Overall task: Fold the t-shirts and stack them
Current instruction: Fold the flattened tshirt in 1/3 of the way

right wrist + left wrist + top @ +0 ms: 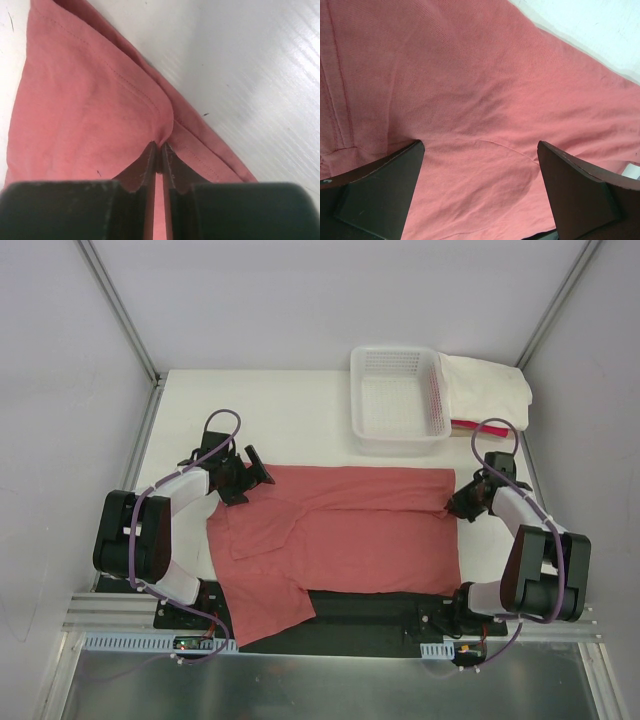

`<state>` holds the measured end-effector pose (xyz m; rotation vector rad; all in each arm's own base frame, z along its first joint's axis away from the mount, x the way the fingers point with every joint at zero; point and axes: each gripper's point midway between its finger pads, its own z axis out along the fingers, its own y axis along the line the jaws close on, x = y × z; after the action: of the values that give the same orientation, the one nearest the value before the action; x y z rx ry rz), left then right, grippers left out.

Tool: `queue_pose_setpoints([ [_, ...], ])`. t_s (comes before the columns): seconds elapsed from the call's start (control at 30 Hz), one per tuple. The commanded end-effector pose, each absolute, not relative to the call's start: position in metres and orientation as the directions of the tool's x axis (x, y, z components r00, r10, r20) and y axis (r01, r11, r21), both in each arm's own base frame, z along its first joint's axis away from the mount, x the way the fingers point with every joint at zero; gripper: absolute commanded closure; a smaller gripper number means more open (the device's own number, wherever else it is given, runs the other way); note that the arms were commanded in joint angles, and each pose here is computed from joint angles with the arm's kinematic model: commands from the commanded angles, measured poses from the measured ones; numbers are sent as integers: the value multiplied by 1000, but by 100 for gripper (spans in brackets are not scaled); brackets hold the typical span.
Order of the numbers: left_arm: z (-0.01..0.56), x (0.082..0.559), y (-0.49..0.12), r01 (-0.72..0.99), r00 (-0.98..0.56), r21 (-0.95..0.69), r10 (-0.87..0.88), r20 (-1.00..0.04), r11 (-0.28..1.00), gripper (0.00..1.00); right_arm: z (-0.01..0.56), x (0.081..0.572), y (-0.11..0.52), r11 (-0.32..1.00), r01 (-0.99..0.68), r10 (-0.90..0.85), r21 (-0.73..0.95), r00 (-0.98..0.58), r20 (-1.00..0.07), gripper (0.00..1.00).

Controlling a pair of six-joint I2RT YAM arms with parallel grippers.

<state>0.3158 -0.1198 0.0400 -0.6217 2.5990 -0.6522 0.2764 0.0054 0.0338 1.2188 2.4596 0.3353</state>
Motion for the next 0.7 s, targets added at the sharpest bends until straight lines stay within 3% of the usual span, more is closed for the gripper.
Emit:
queue_pose_setpoints([
  [0.0,29,300,-111,-338,-842,-479,-488,-230,810,1,53,297,2,619,668,784,413,-558,-272,99],
  [0.27,30,302,-110,-337,-839,-475,-489,-240,813,1,121,316,-21,807,490,590,331,-641,-490,99],
  [0.4,30,303,-110,-339,-838,-476,-490,-239,812,1,138,320,-21,874,382,485,299,-684,-545,99],
  [0.5,29,302,-110,-341,-839,-476,-491,-236,811,1,125,315,-13,899,320,435,299,-736,-519,99],
  [0.67,29,302,-109,-340,-839,-471,-489,-238,814,1,73,285,6,885,330,441,327,-820,-365,99],
])
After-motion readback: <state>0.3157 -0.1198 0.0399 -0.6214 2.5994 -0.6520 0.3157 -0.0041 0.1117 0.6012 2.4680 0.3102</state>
